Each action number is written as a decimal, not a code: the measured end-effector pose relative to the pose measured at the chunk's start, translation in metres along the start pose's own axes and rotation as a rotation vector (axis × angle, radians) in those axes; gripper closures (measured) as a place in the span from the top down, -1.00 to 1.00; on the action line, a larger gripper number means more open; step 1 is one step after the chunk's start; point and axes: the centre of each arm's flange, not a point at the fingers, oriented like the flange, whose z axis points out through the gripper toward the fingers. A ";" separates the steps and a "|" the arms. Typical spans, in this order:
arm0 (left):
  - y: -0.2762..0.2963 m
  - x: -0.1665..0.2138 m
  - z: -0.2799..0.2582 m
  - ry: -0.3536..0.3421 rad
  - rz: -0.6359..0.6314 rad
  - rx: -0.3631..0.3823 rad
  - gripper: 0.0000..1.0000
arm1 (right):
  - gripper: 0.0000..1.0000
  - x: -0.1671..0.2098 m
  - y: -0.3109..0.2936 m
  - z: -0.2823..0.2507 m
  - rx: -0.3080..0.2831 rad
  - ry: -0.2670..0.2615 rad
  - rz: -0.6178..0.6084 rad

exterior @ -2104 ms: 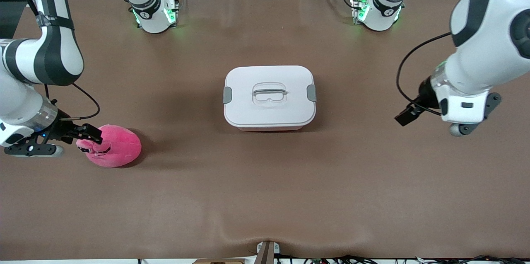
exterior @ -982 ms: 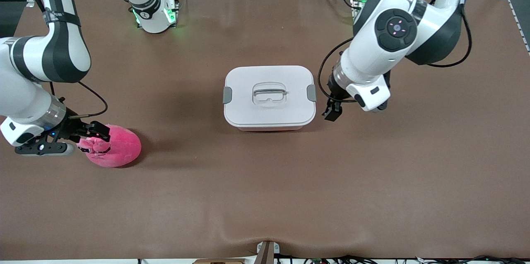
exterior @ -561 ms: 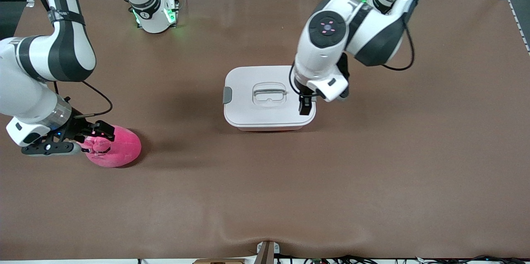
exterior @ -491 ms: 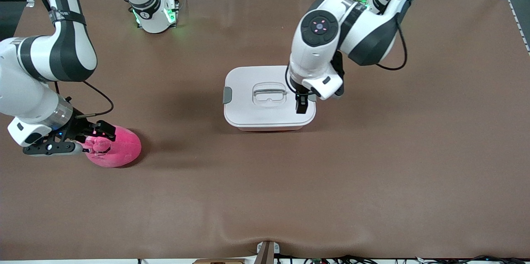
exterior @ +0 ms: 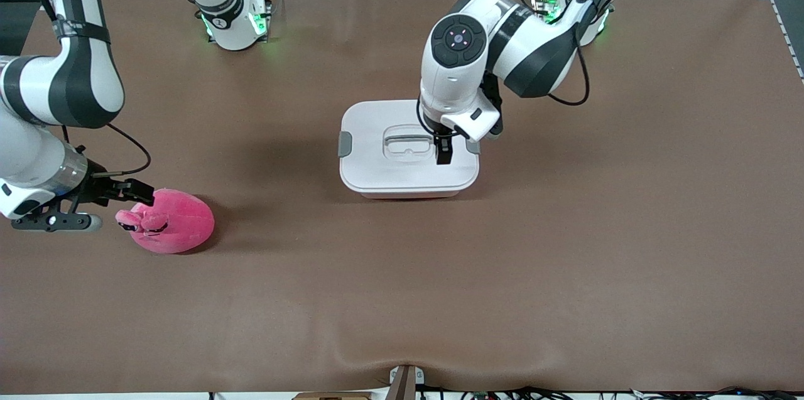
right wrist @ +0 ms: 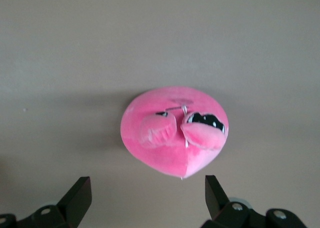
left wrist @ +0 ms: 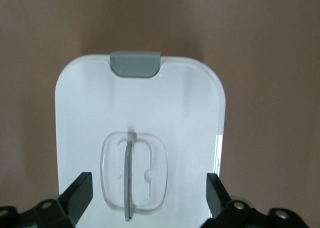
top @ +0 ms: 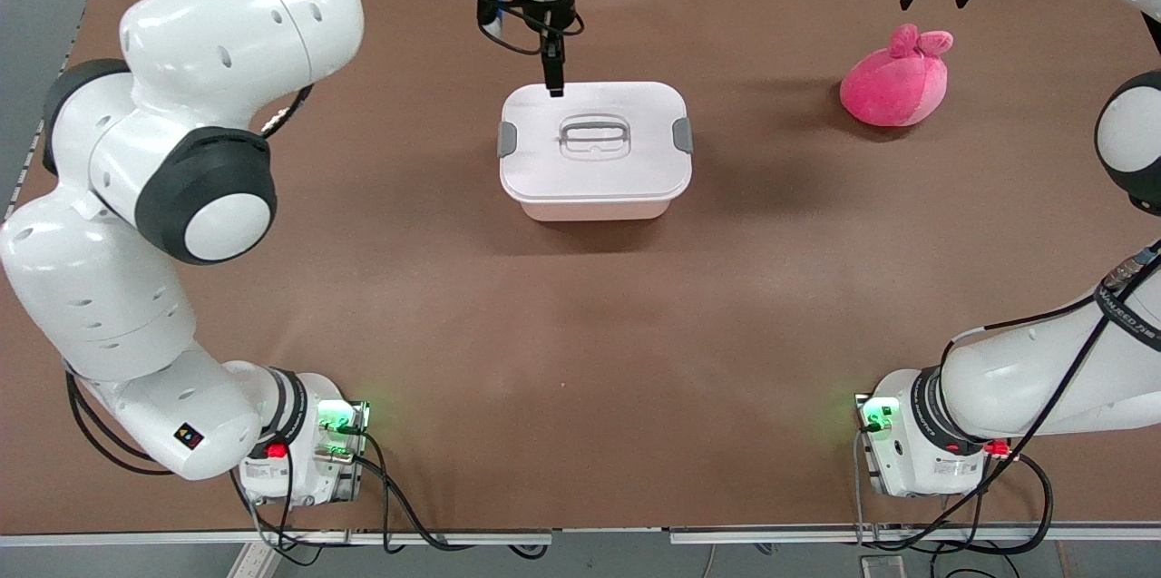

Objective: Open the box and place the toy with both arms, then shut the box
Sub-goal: 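Lower the left gripper onto the box lid handle and grasp it, then grasp the pink plush with the right gripper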

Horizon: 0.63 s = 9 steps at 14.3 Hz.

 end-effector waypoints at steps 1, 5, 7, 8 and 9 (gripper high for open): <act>-0.005 -0.008 0.009 0.000 -0.010 0.003 1.00 | 1.00 0.001 -0.006 0.004 0.000 -0.009 -0.013; -0.024 -0.030 0.040 0.008 -0.005 0.021 1.00 | 1.00 0.010 -0.043 0.031 -0.080 -0.050 -0.224; -0.037 -0.043 0.057 0.001 -0.003 0.015 1.00 | 1.00 0.017 -0.042 0.043 -0.083 -0.063 -0.294; -0.040 -0.047 0.065 -0.005 -0.008 0.010 1.00 | 1.00 0.020 -0.039 0.046 -0.084 -0.065 -0.312; -0.042 -0.049 0.071 -0.006 -0.006 0.009 1.00 | 1.00 0.023 -0.036 0.049 -0.085 -0.068 -0.333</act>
